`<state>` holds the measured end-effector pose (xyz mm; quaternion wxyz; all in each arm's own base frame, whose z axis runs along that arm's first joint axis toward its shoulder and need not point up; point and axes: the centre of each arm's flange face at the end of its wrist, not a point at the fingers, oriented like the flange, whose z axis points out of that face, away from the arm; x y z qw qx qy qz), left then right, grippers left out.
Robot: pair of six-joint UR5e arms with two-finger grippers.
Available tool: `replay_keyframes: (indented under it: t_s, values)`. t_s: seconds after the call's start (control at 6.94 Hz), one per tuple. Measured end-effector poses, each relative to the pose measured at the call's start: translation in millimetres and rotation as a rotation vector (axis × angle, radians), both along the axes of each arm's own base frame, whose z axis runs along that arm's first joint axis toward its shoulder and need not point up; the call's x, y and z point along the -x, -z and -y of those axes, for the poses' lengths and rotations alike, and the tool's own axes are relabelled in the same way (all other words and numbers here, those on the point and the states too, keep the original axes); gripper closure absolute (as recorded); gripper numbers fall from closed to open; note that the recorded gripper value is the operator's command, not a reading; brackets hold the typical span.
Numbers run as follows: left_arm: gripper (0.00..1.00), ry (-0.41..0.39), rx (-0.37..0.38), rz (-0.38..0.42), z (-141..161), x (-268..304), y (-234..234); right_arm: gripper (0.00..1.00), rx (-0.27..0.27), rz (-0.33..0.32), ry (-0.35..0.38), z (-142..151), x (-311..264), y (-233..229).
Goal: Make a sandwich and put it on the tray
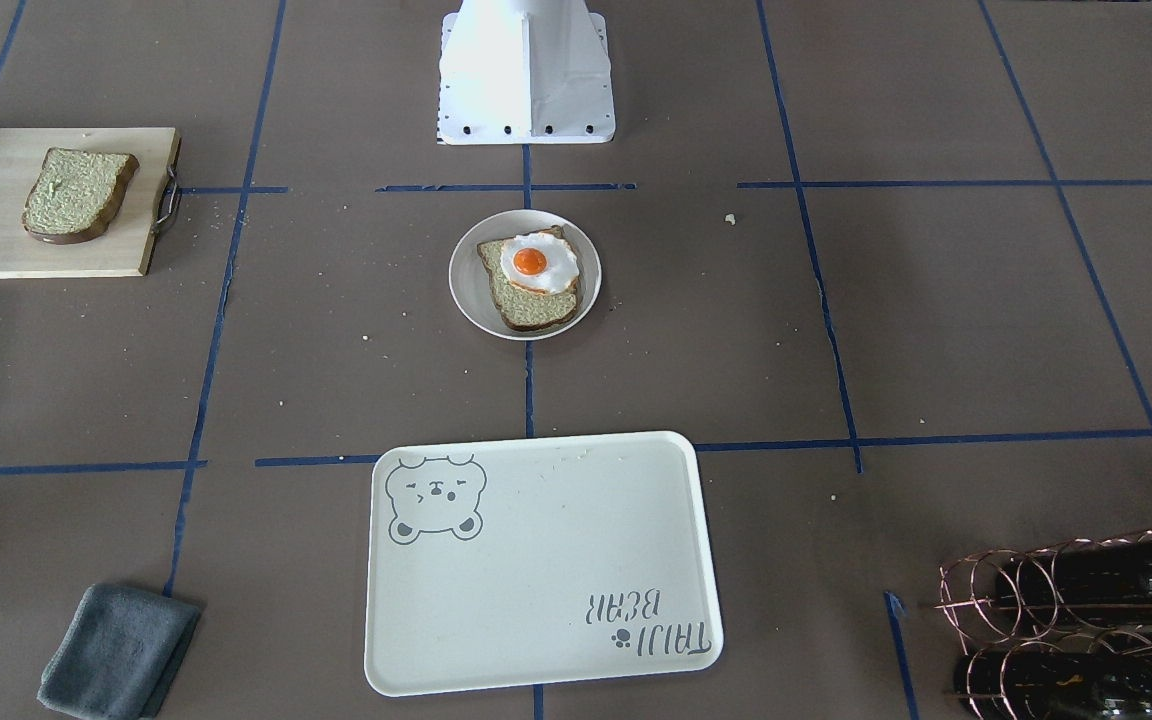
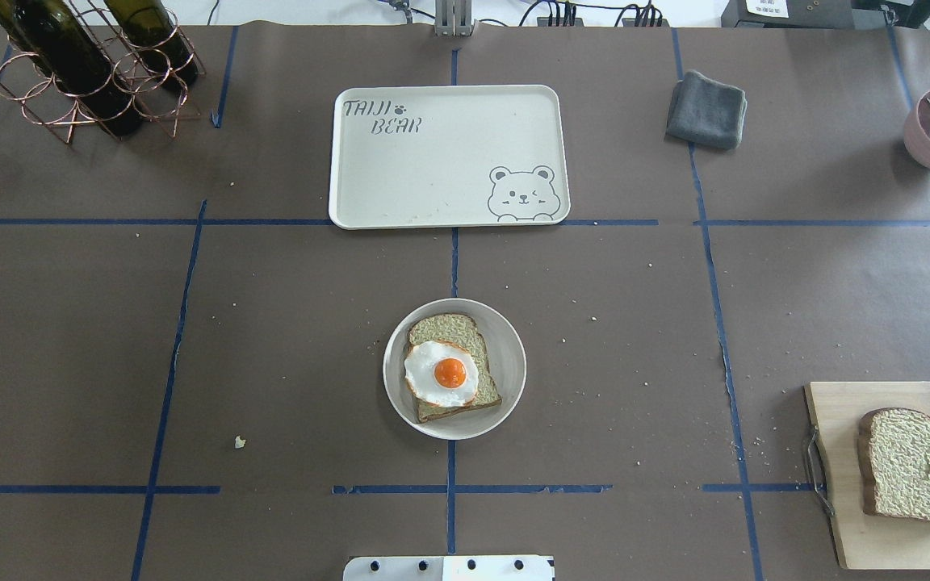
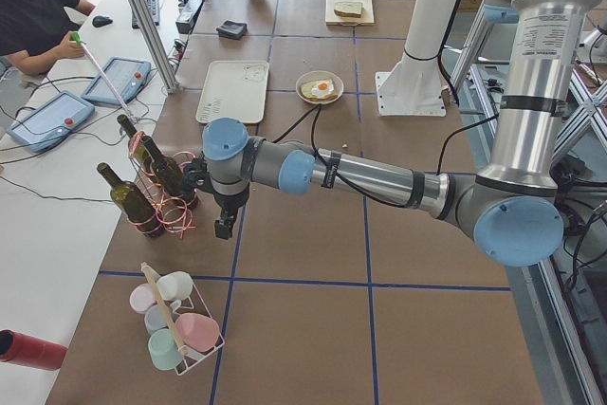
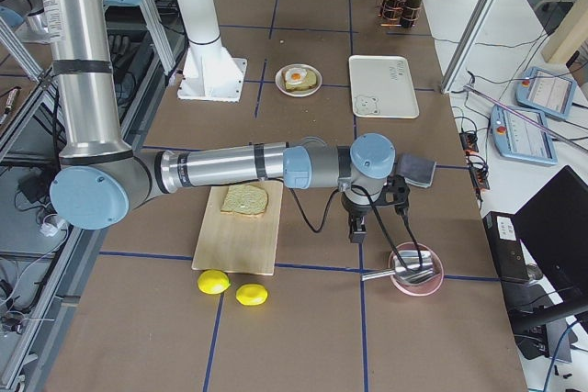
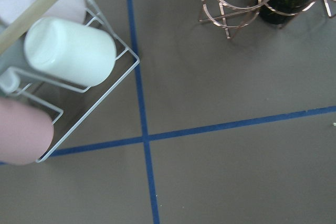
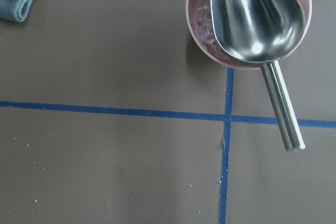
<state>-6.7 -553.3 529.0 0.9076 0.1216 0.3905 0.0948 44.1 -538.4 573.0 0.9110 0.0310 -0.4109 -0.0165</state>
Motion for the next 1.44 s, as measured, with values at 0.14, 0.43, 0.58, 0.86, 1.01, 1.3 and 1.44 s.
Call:
replay_keyframes:
  t_s: [0.14,0.43,0.58,0.86,1.01,1.3,1.44]
  values:
    - [0.0,-0.049,-0.059,-0.013,11.4,-28.7,25.6,0.0,-0.002,0.025,0.009,-0.1,5.3,2.9]
    - [0.0,-0.146,-0.11,-0.051,23.6,-97.9,66.9,0.0,0.036,0.092,0.019,-17.1,22.8,-2.2]
    - [0.0,-0.153,-0.111,-0.082,25.0,-132.8,95.2,0.0,0.037,0.1,0.016,-36.4,32.9,-8.8]
    - [0.0,-0.117,-0.075,-0.16,5.9,-194.9,146.6,0.0,0.037,0.105,-0.052,-76.2,58.6,-26.7]
    - [0.0,-0.087,-0.037,-0.183,-6.8,-225.8,164.1,0.0,0.049,0.111,-0.094,-100.9,79.1,-36.7]
    - [0.0,-0.008,0.041,-0.24,-35.3,-289.5,188.8,0.0,0.064,0.13,-0.138,-159.2,117.1,-51.6]
    - [0.0,0.019,0.083,-0.281,-47.8,-314.1,200.9,0.0,0.079,0.122,-0.131,-189.9,130.1,-51.6]
